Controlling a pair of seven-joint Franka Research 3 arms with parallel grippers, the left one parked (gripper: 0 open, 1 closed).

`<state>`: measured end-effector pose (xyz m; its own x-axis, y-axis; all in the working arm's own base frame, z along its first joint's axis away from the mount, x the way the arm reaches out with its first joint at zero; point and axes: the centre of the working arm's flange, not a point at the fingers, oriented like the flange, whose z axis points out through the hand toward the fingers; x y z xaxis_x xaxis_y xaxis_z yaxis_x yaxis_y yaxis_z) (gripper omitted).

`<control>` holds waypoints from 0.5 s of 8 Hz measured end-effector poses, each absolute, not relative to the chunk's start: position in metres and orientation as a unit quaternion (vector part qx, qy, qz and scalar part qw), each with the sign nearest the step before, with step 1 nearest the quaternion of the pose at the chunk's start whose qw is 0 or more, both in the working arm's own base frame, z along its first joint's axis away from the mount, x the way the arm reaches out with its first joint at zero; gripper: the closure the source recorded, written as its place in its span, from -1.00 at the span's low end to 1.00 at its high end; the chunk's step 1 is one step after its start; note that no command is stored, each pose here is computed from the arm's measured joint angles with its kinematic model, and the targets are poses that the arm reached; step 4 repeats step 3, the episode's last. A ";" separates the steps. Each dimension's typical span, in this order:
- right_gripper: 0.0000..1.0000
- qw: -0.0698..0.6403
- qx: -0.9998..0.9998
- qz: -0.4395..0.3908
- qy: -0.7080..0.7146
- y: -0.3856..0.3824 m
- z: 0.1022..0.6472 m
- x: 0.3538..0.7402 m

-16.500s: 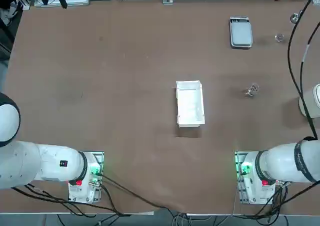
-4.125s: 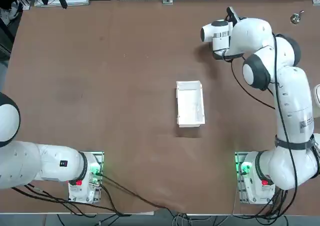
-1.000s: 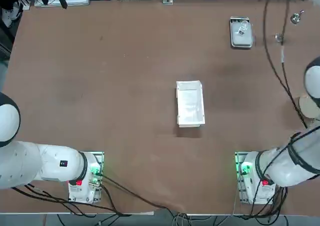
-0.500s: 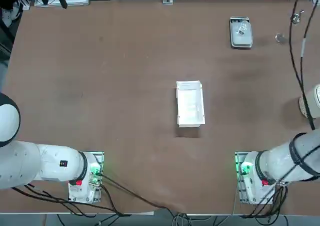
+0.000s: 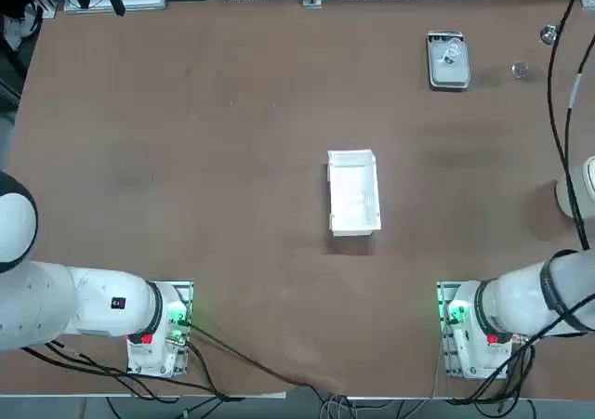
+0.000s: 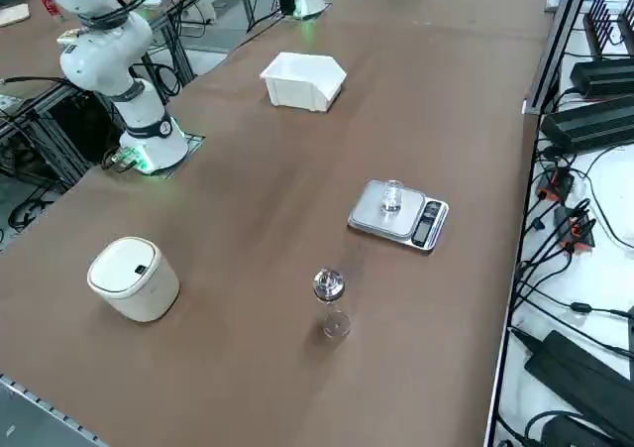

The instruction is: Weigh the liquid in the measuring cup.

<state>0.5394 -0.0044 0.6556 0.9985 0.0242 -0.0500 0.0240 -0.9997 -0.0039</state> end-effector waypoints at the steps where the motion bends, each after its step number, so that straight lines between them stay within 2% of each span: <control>1: -1.00 0.003 -1.000 0.026 -0.012 -0.006 0.657 0.526; 4: -1.00 0.005 -1.000 0.017 -0.018 -0.001 0.667 0.507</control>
